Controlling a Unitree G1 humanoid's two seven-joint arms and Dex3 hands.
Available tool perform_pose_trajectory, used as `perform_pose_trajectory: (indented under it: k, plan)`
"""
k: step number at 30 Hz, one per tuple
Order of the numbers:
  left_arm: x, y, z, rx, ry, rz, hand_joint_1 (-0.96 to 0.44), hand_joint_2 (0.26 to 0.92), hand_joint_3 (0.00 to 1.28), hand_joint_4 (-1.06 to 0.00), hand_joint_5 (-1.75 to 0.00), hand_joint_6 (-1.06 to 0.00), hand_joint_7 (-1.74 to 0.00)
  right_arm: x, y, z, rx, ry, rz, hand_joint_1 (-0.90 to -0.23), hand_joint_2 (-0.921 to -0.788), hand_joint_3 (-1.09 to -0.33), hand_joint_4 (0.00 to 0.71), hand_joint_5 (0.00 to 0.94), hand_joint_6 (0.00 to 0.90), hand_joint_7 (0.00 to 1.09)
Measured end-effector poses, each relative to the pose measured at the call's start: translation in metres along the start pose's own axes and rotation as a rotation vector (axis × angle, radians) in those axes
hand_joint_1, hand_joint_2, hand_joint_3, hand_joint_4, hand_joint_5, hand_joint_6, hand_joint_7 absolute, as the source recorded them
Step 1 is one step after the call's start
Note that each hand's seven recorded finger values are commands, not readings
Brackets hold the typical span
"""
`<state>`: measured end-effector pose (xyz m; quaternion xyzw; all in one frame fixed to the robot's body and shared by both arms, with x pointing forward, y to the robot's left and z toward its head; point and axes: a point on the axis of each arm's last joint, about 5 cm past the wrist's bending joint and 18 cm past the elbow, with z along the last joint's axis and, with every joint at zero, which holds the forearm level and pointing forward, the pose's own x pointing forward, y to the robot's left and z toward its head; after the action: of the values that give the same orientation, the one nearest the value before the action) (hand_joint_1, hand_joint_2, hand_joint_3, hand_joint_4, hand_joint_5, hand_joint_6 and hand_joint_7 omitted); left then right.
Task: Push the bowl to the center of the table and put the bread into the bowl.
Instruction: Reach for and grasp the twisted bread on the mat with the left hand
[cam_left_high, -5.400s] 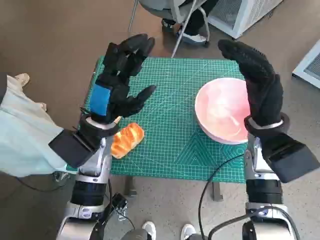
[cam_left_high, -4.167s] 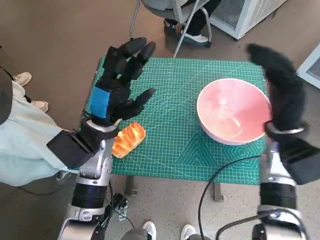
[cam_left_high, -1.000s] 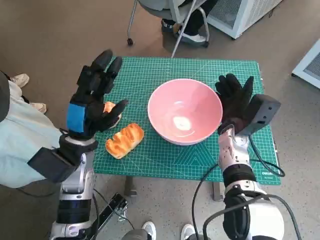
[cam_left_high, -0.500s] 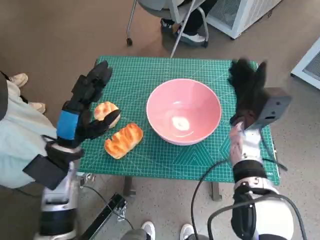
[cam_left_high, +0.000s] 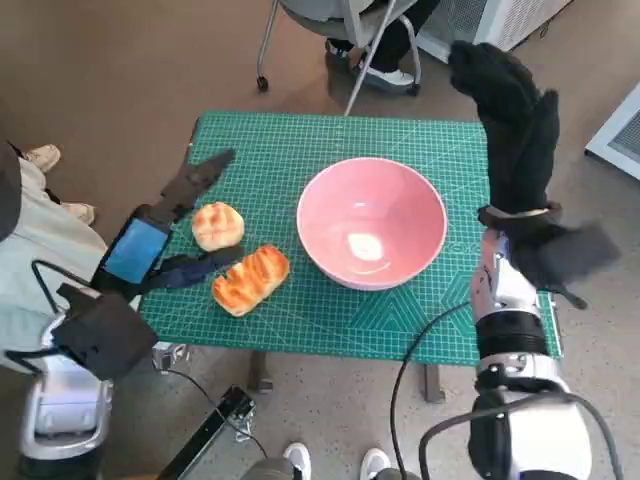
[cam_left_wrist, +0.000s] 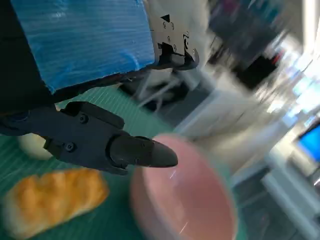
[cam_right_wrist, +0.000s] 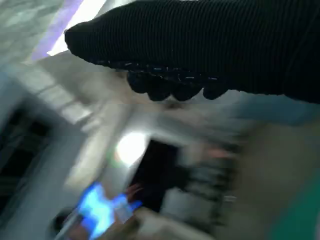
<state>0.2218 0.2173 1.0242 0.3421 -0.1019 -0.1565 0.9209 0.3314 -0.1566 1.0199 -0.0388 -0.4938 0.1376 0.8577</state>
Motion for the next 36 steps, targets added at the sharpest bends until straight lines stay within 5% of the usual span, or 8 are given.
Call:
perform_pose_trajectory:
  k: [13, 36]
  plan:
    - [0.012, -0.016, -0.014, 0.136, 0.214, -0.145, -0.41, 0.885, 0.0, -0.28, 0.0, -0.32, -0.08, -0.005, 0.001, 0.011, -0.091, -0.107, 0.08, -0.583, -0.921, -0.787, 0.345, 0.016, 0.002, 0.89]
    - [0.042, -0.055, -0.048, 0.222, 0.472, -0.327, -0.39, 0.877, 0.0, -0.26, 0.0, -0.33, -0.03, -0.0051, 0.004, 0.014, -0.09, -0.122, 0.076, -0.589, -0.921, -0.8, 0.339, 0.01, -0.001, 0.89]
